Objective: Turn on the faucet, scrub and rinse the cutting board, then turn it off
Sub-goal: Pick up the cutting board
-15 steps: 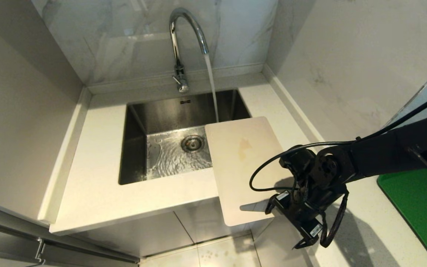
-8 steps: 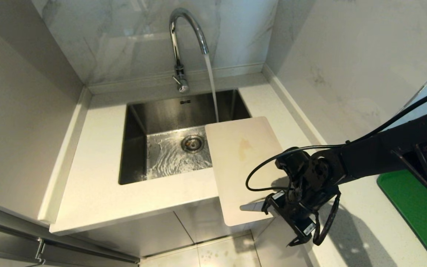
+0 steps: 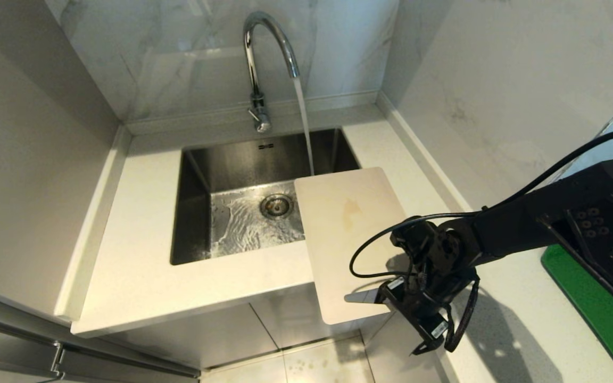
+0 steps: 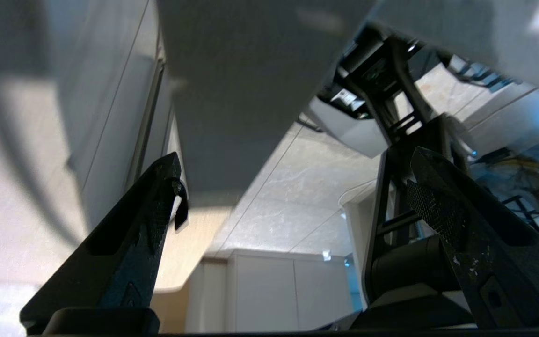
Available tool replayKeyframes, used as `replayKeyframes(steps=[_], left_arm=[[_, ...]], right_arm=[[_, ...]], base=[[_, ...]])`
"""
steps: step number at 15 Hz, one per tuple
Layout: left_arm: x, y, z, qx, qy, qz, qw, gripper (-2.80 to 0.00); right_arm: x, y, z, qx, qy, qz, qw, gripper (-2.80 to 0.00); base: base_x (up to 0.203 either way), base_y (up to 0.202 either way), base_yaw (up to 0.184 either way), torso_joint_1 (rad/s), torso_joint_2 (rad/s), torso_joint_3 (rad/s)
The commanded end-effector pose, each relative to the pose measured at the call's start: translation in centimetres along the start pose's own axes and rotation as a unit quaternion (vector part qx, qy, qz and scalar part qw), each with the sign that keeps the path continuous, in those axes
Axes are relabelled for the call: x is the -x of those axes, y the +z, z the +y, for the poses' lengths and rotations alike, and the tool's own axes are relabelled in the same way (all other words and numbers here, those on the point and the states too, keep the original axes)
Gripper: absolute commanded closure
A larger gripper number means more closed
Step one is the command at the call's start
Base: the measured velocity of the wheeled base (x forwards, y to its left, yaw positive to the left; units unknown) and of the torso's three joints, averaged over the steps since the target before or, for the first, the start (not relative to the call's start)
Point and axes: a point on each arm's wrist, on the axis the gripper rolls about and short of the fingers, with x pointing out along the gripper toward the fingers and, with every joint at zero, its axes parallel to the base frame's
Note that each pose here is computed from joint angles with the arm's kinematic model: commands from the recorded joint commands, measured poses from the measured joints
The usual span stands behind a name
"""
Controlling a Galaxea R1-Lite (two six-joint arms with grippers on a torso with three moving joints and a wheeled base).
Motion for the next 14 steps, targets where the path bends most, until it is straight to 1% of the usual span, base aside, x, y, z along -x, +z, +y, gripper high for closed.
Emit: replayKeyframes(steps=[1,5,10,11,14], left_arm=[[0.0,0.0,0.0,0.000,0.001,0.001,1.0000,0.00],[0.0,0.0,0.0,0.000,0.001,0.001,1.0000,0.00],[0.0,0.0,0.0,0.000,0.000,0.001,1.0000,0.00],[0.0,0.0,0.0,0.000,0.001,0.001,1.0000,0.00],[0.0,0.0,0.0,0.000,0.000,0.002,1.0000,0.00]], right_arm=[[-1.5,0.3,0.2,-0.004,-0.018,-0.008,1.000,-2.80],[-2.3,0.7,1.0,-0.002,-0.016,-0.012,1.000,-2.80],[-2.0,0.8,1.4,0.000,-0.008,-0.014,1.000,-2.80],[-2.0,0.8,1.4,-0.001,-0.007,-0.014,1.000,0.00],[-1.5,0.7,1.2,0.014,-0.006,-0.015,1.000,0.00]], base=[[0.000,0.000,0.000,0.000,0.00,0.000],[0.000,0.000,0.000,0.000,0.00,0.000],[0.000,0.000,0.000,0.000,0.00,0.000],[0.000,0.000,0.000,0.000,0.00,0.000],[0.000,0.000,0.000,0.000,0.00,0.000]])
